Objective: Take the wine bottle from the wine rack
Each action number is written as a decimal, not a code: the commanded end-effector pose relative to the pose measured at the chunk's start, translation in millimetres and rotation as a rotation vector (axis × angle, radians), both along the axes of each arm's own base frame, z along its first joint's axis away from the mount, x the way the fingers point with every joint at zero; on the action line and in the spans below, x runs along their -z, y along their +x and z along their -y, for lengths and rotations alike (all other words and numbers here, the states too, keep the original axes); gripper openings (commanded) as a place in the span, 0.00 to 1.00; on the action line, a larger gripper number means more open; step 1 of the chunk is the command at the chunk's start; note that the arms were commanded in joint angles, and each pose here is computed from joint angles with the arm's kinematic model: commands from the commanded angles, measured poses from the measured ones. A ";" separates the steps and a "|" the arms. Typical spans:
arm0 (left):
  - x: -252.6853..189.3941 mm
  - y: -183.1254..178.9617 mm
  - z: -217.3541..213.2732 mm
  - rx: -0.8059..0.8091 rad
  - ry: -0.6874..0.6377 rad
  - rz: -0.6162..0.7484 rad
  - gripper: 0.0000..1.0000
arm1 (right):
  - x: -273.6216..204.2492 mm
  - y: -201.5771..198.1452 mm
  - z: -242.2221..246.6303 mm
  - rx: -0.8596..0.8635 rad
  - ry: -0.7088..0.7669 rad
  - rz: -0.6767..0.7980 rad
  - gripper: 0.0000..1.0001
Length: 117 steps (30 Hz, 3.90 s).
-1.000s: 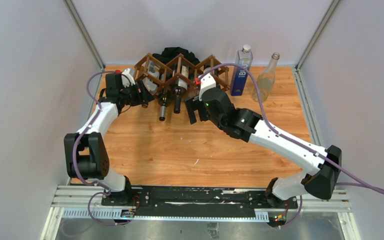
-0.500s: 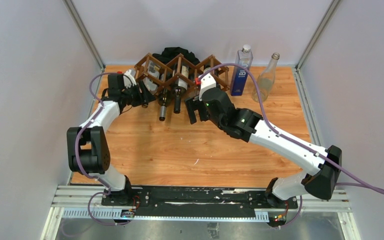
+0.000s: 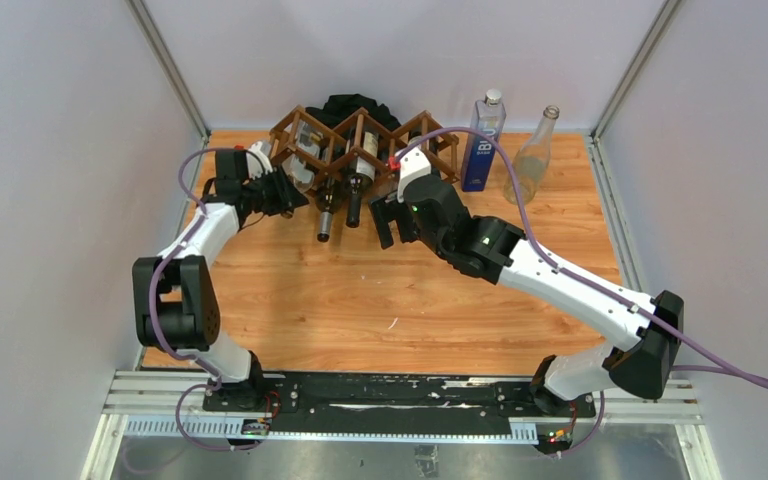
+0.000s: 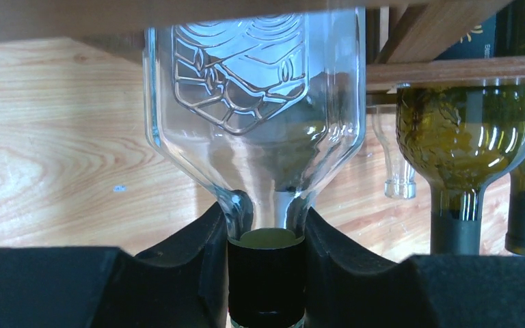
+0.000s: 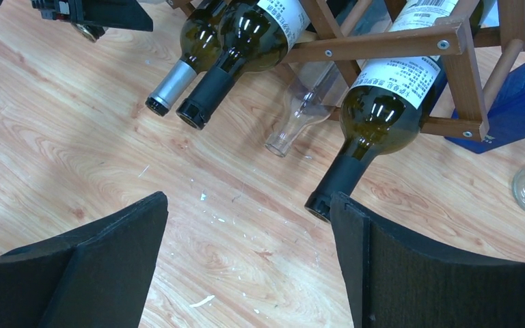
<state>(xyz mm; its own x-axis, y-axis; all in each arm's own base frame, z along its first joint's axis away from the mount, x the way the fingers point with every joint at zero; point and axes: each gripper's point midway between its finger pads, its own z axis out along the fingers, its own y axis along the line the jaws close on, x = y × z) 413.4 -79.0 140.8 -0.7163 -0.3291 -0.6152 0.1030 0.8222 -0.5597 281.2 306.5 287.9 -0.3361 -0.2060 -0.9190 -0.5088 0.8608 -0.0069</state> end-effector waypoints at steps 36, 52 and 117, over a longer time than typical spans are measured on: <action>-110.2 -156.8 -92.4 0.603 1.053 0.368 0.00 | -42.5 -32.2 -71.7 -0.658 -0.083 0.091 0.98; -162.9 -199.3 -31.2 1.034 1.208 0.922 0.00 | -46.0 -65.8 -83.8 -0.861 -0.017 0.110 0.99; -238.5 -168.2 62.3 1.037 0.814 1.036 1.00 | -77.8 -53.9 -60.6 -0.615 -0.031 0.515 0.00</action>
